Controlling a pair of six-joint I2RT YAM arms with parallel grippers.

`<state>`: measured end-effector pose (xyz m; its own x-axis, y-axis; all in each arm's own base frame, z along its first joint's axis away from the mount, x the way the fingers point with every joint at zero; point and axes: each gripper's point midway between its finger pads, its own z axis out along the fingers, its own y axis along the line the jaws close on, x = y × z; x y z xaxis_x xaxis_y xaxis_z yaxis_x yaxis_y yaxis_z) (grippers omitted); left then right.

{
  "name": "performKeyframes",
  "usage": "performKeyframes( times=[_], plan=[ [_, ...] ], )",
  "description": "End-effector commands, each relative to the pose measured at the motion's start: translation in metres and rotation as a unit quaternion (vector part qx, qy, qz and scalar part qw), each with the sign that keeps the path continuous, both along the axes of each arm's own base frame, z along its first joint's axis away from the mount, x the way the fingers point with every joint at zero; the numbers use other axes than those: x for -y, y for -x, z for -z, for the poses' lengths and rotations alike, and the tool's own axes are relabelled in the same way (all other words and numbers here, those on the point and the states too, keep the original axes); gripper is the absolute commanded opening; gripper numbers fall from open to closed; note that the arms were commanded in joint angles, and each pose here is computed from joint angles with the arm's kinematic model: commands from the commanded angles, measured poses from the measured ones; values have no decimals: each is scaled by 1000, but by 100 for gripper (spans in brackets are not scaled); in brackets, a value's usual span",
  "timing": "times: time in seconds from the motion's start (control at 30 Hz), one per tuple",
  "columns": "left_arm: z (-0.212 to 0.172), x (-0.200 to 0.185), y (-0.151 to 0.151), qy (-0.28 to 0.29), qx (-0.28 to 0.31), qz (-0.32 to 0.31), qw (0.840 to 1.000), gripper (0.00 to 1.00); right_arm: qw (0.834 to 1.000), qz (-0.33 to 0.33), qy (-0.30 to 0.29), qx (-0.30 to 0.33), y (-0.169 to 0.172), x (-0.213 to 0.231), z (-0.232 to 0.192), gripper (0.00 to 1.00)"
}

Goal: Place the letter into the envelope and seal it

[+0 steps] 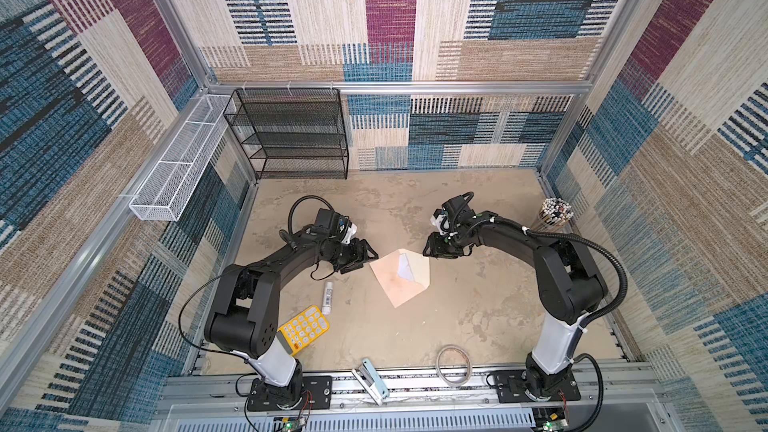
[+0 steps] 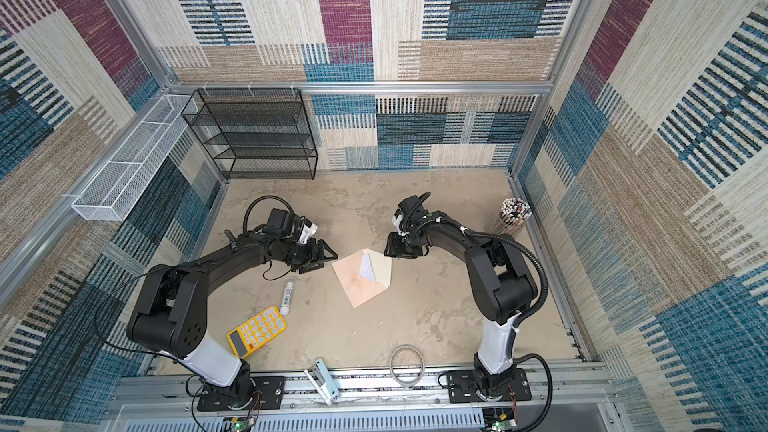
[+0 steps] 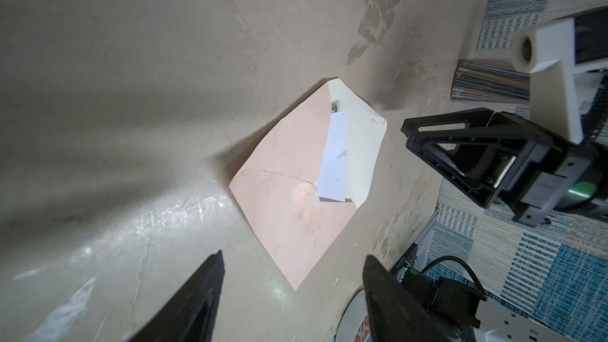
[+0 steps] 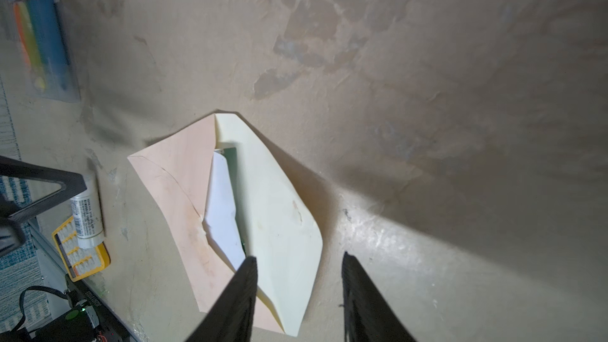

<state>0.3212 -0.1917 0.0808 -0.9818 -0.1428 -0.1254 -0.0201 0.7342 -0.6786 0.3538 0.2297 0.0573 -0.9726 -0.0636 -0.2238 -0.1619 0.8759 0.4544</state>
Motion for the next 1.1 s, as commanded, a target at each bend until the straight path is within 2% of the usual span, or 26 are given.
performKeyframes(
  times=[0.0, 0.23, 0.33, 0.43, 0.5, 0.7, 1.07],
  plan=[
    [6, 1, 11, 7, -18, 8, 1000, 67, 1000, -14, -9, 0, -2, -6, 9, 47],
    [26, 10, 19, 39, -56, 12, 998, 64, 999, -20, -22, -11, -4, -13, 23, 45],
    [33, 14, 15, 45, -61, 15, 997, 61, 999, -24, -30, -9, -5, -16, 21, 36],
    [34, 17, 7, 47, -60, 17, 997, 59, 999, -23, -30, -6, -4, -15, 20, 17],
    [36, 19, 1, 47, -61, 21, 997, 56, 999, -21, -27, -6, -1, -12, 21, 10],
    [43, 28, -16, 62, -63, 25, 996, 38, 1000, 6, -22, -2, 10, -2, 20, 6],
    [44, 59, -40, 93, -64, 57, 992, 41, 990, 131, -48, 24, 30, 24, 2, 7]
  ],
)
